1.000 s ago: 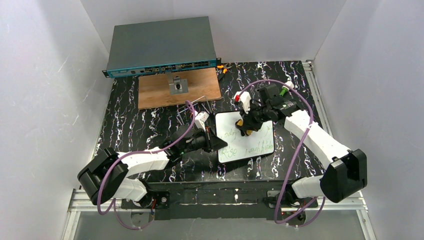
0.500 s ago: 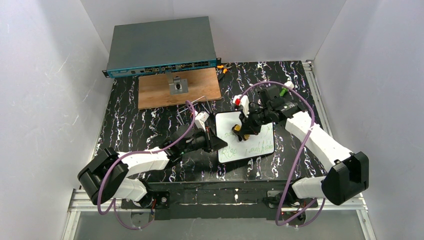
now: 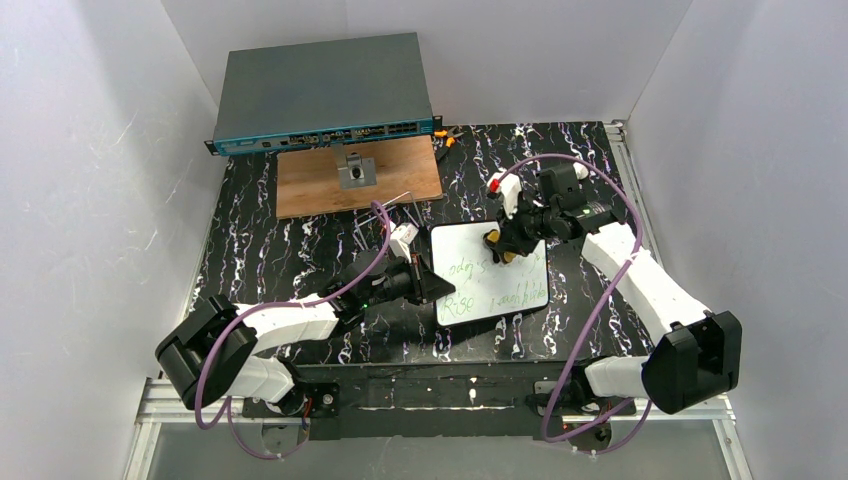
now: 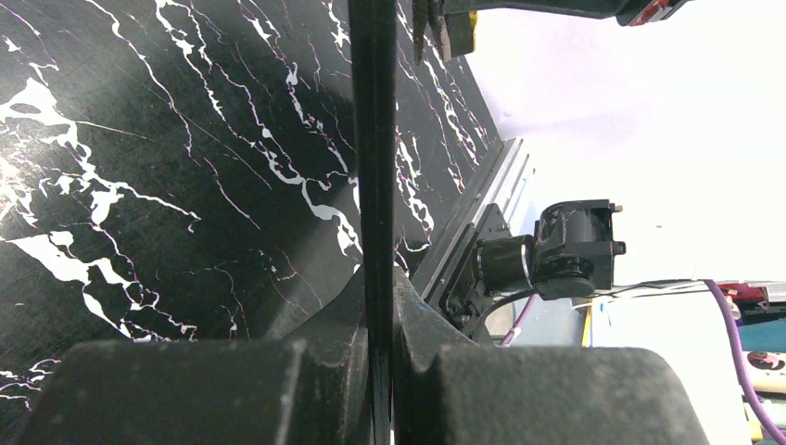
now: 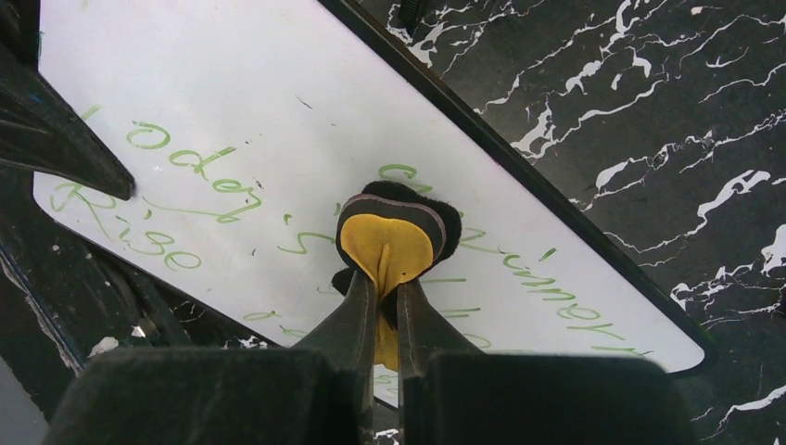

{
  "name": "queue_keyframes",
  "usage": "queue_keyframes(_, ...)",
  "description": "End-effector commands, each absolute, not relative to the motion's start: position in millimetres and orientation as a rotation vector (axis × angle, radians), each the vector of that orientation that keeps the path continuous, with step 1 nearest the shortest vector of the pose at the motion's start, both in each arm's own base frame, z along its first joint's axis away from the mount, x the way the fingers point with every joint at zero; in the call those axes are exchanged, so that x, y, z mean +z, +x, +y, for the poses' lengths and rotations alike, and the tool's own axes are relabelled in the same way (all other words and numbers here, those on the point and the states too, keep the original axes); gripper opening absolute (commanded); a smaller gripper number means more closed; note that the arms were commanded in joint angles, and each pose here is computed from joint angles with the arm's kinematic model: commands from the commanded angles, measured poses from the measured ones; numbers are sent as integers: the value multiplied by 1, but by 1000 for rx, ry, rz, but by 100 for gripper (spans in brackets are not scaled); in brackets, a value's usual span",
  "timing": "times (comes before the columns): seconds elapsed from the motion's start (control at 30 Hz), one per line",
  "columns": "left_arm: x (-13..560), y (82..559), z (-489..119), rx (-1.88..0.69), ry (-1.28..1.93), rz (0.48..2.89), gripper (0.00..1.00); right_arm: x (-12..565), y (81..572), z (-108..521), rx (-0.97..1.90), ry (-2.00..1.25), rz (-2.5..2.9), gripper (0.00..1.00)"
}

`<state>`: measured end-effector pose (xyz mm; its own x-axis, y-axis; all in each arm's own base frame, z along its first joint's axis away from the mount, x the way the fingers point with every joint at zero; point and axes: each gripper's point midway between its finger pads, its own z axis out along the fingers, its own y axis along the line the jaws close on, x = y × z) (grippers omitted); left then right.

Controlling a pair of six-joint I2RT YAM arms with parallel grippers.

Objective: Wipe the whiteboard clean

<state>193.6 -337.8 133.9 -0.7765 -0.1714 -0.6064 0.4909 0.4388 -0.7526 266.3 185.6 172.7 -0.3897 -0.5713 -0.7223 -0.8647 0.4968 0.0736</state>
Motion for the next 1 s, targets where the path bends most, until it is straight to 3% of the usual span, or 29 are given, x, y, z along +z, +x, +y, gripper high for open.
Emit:
queue_keyframes(0.0,128,188,-337,-1356,324,2073,0,186,268,194,633,-1144,2050,1)
queue_keyframes(0.37,132,189,-338,-1364,320,2062,0,173,225,230,758,-1403,1985,1)
queue_keyframes(0.67,133,188,-335,-1354,322,2054,0,151,269,188,416,-1201,2109,1)
queue_keyframes(0.97,134,188,-336,-1360,324,2052,0,153,277,187,414,-1167,2135,1)
